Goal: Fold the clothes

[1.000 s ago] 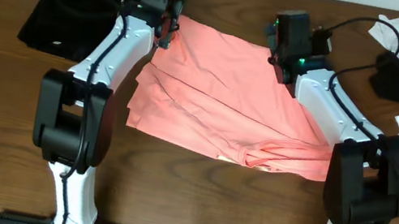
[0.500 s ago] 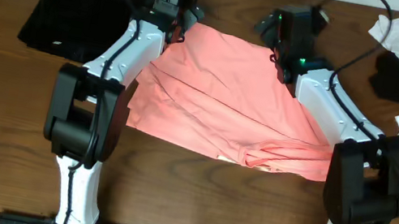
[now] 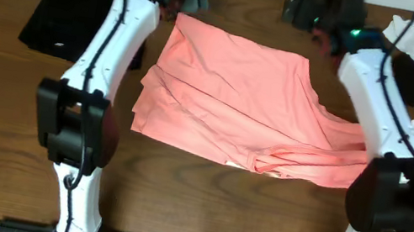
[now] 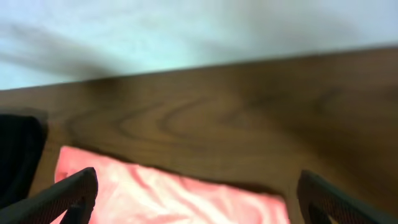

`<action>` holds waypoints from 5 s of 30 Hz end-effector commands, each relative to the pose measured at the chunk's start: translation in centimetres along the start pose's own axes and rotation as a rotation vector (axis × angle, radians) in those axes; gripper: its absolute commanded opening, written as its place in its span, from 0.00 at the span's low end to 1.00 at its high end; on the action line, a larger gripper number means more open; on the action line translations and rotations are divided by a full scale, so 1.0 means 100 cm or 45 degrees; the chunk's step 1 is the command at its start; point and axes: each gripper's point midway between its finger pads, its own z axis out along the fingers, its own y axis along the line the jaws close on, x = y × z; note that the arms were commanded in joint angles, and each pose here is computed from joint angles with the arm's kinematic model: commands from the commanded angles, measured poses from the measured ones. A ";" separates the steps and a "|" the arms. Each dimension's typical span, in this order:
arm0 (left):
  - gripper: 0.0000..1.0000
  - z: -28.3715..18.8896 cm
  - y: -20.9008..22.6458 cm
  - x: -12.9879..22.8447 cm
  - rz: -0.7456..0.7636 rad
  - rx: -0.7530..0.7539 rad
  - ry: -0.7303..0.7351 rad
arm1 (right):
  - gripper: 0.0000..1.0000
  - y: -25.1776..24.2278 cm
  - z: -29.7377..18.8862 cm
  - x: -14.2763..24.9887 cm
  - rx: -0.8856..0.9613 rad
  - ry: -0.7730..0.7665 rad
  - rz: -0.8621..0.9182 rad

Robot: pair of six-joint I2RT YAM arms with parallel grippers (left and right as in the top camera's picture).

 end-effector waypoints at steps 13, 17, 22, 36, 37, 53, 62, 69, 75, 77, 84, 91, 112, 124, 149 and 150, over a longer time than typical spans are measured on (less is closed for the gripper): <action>0.98 0.072 0.007 0.002 0.272 0.010 -0.025 | 0.98 0.012 0.043 0.045 -0.073 0.147 -0.310; 0.98 0.092 0.005 0.016 0.423 0.008 0.009 | 0.89 0.010 0.059 0.061 -0.068 0.193 -0.299; 0.99 0.100 0.002 0.025 0.512 0.009 0.033 | 0.84 0.002 0.077 0.083 -0.047 0.260 -0.234; 0.98 0.135 0.016 0.065 0.544 -0.024 0.176 | 0.76 -0.022 0.080 0.104 0.022 0.370 -0.178; 0.98 0.135 0.017 0.066 0.544 -0.025 0.182 | 0.76 -0.024 0.080 0.104 0.026 0.375 -0.174; 0.97 0.159 0.024 0.082 0.549 -0.034 0.213 | 0.66 -0.036 0.076 0.116 0.077 0.437 -0.102; 0.92 0.161 0.019 0.073 0.547 -0.020 0.163 | 0.60 -0.039 0.075 0.123 0.105 0.467 -0.051; 0.89 0.168 0.020 0.075 0.547 -0.017 0.153 | 0.59 -0.040 0.075 0.126 0.113 0.475 -0.043; 0.88 0.178 0.024 0.087 0.550 -0.025 0.187 | 0.58 -0.049 0.075 0.127 0.163 0.469 -0.024; 0.83 0.178 0.023 0.088 0.553 -0.023 0.187 | 0.57 -0.051 0.075 0.127 0.167 0.471 -0.020; 0.45 0.178 0.013 0.090 0.568 -0.008 0.174 | 0.55 -0.057 0.078 0.132 0.178 0.488 -0.012; 0.22 0.178 0.010 0.090 0.574 -0.006 0.168 | 0.55 -0.067 0.086 0.146 0.202 0.534 0.004; 0.07 0.178 0.011 0.091 0.574 -0.014 0.174 | 0.53 -0.089 0.095 0.139 0.217 0.498 0.004; 0.06 0.177 0.013 0.093 0.575 -0.024 0.185 | 0.47 -0.096 0.110 0.155 0.227 0.528 0.006; 0.06 0.104 0.041 0.038 0.520 -0.156 0.127 | 0.01 -0.083 0.073 0.116 0.146 0.470 0.027; 0.06 0.097 0.041 0.034 0.520 -0.164 0.120 | 0.01 -0.081 0.067 0.113 0.142 0.468 0.027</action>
